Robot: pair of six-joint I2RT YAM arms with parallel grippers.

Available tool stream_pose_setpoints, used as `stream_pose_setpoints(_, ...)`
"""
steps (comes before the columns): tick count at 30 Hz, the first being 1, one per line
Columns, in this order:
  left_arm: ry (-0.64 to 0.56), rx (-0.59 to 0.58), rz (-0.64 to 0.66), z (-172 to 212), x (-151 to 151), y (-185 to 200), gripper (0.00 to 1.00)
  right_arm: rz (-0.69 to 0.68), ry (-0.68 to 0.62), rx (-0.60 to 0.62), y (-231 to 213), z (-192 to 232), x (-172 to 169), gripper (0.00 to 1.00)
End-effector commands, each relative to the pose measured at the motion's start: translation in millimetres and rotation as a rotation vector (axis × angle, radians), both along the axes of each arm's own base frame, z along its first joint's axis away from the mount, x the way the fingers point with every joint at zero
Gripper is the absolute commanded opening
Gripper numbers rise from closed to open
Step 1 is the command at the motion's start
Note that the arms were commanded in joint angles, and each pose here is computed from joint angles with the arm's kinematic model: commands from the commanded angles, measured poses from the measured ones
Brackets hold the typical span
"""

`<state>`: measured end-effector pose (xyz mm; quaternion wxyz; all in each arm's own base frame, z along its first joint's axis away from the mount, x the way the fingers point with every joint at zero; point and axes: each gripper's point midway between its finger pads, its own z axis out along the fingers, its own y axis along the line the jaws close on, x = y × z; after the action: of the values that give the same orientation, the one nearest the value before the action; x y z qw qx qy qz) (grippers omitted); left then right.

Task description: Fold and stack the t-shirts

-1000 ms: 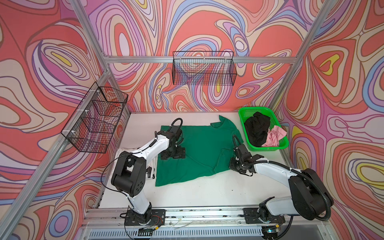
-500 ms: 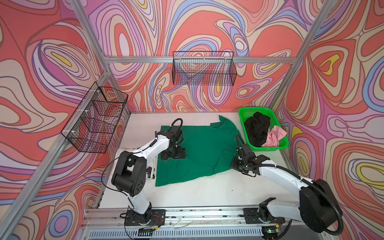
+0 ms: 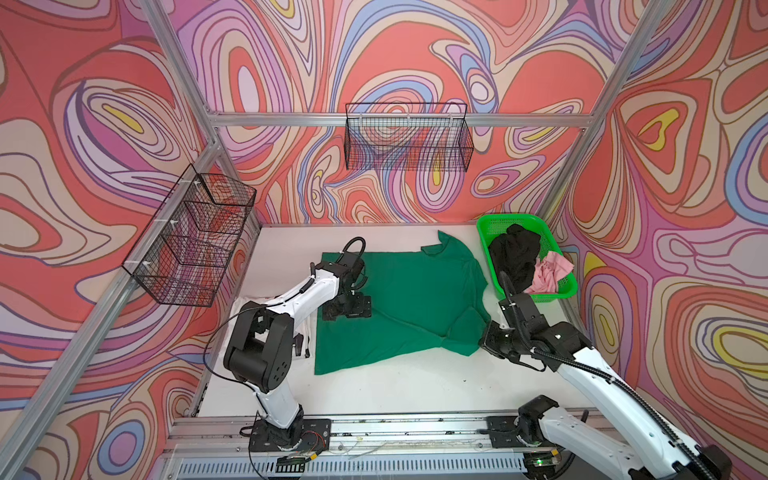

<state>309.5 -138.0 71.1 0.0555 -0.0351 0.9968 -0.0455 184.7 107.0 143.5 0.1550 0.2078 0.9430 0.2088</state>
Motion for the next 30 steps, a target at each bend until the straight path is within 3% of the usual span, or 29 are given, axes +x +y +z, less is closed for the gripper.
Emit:
stream_pose_setpoints(1, 0.004, -0.009, -0.003, 3.8, -0.3, -3.8, 1.0, -0.031, 0.131, 0.022, -8.3, 0.1, -42.1, 0.0)
stream_pose_setpoints(5, -0.001, -0.01, -0.007, 5.5, -0.2, -4.7, 1.0, -0.048, 0.137, 0.06, -8.1, 5.3, -53.1, 0.0)
stream_pose_setpoints(14, 0.002, 0.025, -0.011, 3.3, -0.2, -1.0, 1.0, -0.108, 0.097, 0.088, -0.8, 1.8, -37.9, 0.0)
stream_pose_setpoints(24, 0.004, 0.049, -0.018, 1.5, 1.1, 2.0, 1.0, -0.007, 0.079, -0.114, 47.0, -22.7, -47.5, 0.02)
stream_pose_setpoints(30, 0.0, 0.048, -0.022, 2.4, 0.5, 2.1, 1.0, -0.043, 0.11, -0.1, 32.9, -43.0, -62.1, 0.0)
